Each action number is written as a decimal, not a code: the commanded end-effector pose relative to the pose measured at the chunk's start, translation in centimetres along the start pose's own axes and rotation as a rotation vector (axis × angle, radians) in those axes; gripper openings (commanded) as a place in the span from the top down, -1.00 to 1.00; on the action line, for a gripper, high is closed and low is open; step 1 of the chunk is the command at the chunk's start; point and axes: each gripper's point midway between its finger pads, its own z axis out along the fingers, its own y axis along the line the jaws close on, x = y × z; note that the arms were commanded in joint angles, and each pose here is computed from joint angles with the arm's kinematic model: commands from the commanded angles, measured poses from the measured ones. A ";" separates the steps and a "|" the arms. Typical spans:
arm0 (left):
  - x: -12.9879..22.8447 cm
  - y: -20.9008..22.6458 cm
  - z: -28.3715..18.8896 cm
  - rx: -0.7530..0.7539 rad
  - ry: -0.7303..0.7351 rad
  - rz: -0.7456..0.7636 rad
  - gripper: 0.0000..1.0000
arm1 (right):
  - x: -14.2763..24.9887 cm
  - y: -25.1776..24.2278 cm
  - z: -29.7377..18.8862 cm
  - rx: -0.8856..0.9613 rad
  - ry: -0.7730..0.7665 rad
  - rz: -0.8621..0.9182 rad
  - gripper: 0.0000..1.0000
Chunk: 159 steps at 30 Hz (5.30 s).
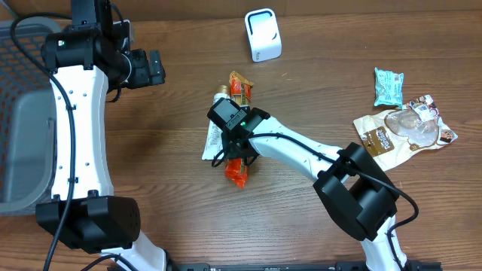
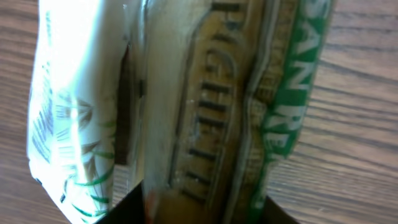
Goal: Scan the item barcode
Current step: 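Reach the right gripper to the spaghetti pack and grasp it, then lift the spaghetti pack with the right gripper toward the scanner, then hold the spaghetti pack upright in front of the white scanner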
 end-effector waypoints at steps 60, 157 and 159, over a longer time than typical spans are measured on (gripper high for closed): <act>-0.3 -0.3 -0.4 0.004 -0.016 0.023 -0.99 | 4.6 -9.1 0.1 -0.069 0.228 -0.482 -0.97; -0.3 -0.4 -0.4 0.005 -0.016 0.023 -0.99 | -25.8 -23.3 -9.7 1.185 -0.737 -0.443 0.93; -0.3 -0.4 -0.4 0.005 -0.015 0.023 -0.99 | -25.9 -24.1 -9.7 1.202 -0.756 -0.399 0.92</act>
